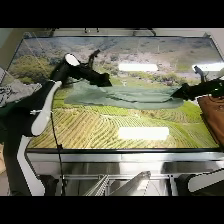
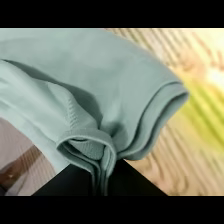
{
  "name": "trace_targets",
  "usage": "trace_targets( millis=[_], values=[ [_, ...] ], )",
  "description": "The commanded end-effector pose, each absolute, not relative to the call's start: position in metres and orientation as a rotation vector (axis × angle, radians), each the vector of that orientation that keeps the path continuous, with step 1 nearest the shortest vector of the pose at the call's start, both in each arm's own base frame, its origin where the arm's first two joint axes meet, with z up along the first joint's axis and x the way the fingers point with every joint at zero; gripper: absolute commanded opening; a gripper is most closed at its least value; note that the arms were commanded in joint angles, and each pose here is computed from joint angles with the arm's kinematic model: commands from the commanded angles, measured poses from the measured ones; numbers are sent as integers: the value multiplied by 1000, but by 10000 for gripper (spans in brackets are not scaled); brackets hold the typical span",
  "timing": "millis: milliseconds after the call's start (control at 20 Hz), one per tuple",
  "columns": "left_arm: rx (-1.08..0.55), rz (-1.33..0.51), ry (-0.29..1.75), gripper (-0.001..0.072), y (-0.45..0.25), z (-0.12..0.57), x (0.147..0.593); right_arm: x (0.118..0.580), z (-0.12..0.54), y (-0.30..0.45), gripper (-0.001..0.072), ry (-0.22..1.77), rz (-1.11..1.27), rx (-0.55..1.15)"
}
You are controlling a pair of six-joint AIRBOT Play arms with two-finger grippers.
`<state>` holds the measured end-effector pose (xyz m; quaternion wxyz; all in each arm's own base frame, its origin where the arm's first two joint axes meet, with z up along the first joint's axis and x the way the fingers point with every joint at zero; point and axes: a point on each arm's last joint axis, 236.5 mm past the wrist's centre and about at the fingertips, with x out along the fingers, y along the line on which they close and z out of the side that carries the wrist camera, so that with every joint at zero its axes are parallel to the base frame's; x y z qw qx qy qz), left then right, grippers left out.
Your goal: Fold the shirts.
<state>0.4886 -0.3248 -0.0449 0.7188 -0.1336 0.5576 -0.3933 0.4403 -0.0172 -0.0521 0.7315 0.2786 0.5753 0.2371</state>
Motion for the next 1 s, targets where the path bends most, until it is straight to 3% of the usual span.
trace_targets(
  millis=[0, 250, 450, 700, 950],
  values=[
    [-262, -881, 1235, 3, -393, -78, 467, 423, -22, -65, 20, 1244, 438, 535],
    [-271, -983, 1222, 23, -464, -69, 438, 420, 25, -130, 20, 1129, 307, 508],
    [-236, -1017, 1154, 24, -427, -7, 446, 418, 64, -126, 20, 1121, 335, 544],
    [-285, -926, 1083, 24, -285, 104, 472, 442, 118, -19, 20, 1103, 542, 529],
    [-395, -803, 1138, 24, -173, 132, 440, 474, 110, 157, 20, 1099, 705, 445]
  ],
)
